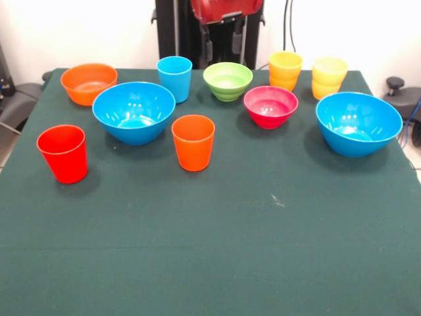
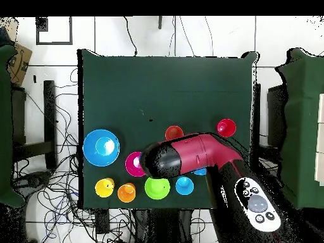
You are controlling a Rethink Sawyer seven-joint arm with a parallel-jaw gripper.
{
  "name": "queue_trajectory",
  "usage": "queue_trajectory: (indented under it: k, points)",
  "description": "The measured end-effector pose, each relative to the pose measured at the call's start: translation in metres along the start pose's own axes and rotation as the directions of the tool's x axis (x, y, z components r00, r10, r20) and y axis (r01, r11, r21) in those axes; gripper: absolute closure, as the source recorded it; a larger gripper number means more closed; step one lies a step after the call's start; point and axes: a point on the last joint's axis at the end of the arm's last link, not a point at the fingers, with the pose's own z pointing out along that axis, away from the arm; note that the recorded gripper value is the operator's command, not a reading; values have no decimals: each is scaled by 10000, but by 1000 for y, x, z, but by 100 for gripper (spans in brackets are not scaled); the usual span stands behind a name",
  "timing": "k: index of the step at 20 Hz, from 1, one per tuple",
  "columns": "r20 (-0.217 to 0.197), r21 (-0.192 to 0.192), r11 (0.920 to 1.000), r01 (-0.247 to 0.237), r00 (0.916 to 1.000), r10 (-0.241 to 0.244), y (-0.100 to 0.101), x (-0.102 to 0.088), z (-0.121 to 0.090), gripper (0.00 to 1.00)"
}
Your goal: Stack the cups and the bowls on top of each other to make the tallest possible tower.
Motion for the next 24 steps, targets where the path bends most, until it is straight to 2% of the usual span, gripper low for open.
queue_trajectory:
  k: [6,15,24]
  points:
    - [-75,-95,9999,85,9999,-86,12,-2,1,0]
    - [28,26,9985,543,9985,-543,38,-11,5,0]
    - [117,-154,9960,879,9961,-877,63,-19,25,0]
